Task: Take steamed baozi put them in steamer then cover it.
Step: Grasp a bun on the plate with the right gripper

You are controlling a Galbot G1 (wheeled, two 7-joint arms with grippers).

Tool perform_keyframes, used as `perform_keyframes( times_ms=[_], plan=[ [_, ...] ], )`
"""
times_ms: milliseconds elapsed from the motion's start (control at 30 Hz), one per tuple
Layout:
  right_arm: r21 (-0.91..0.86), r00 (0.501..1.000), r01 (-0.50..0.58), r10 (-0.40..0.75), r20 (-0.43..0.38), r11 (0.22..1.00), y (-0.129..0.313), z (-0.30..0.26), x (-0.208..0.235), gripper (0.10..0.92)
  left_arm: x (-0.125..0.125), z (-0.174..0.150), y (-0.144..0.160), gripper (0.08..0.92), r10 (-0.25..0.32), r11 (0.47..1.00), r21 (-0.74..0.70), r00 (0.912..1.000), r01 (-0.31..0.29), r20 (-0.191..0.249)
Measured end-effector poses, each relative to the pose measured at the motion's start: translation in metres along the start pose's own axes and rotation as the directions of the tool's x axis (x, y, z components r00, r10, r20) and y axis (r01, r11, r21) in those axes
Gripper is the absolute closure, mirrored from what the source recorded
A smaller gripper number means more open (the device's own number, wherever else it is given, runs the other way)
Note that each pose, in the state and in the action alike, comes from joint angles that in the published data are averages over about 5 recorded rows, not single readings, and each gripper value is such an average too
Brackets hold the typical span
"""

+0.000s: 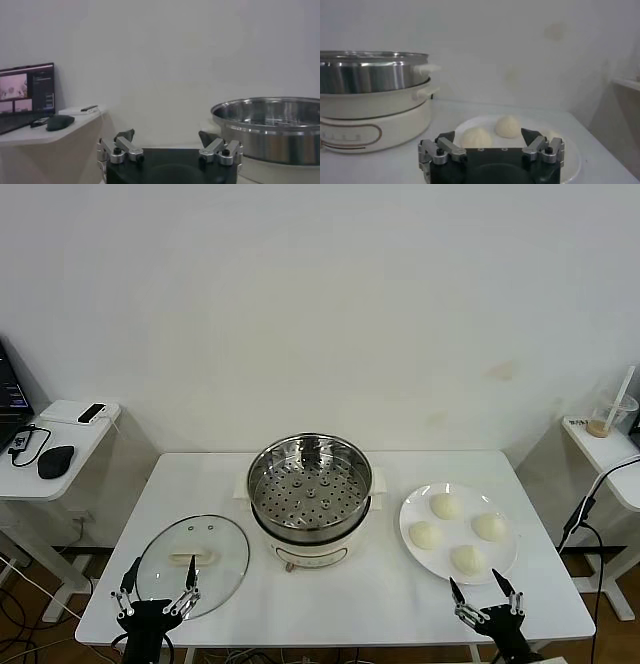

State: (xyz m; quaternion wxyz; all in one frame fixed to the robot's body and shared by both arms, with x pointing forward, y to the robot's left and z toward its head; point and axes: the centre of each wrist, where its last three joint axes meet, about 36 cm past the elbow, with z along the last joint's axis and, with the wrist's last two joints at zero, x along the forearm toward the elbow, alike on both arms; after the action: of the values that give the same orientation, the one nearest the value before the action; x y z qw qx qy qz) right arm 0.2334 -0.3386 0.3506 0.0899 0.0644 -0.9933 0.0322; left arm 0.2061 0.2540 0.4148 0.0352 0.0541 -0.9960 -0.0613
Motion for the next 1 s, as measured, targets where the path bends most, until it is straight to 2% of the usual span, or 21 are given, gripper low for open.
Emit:
perform_keyframes(
  times_ms=[267,533,733,1000],
  plan=[
    [0.103,1.000,0.014,-0.012,-0.020,0.995,-0.021,-0.010,-0.013,0.200,-0.002,-0.010,-0.005,0.177,0.014,1.000,-0.005,0.9995,-0.014,-0.027],
    [0.360,0.995,0.075,-0.045,-0.090,0.930,-0.065,-0.037,-0.051,0.200,-0.004,-0.013,-0.007,0.177,0.047,0.998,-0.049,0.9961,-0.050,-0.075],
    [0.580,0.980,0.175,-0.082,-0.184,0.796,-0.104,-0.073,-0.095,0.200,-0.002,-0.012,-0.009,0.177,0.078,0.992,-0.095,0.9916,-0.088,-0.103],
    [0.768,0.932,0.348,-0.110,-0.345,0.538,-0.145,-0.135,-0.160,0.200,-0.001,-0.013,-0.010,0.177,0.097,0.983,-0.146,0.9886,-0.113,-0.115]
  ],
)
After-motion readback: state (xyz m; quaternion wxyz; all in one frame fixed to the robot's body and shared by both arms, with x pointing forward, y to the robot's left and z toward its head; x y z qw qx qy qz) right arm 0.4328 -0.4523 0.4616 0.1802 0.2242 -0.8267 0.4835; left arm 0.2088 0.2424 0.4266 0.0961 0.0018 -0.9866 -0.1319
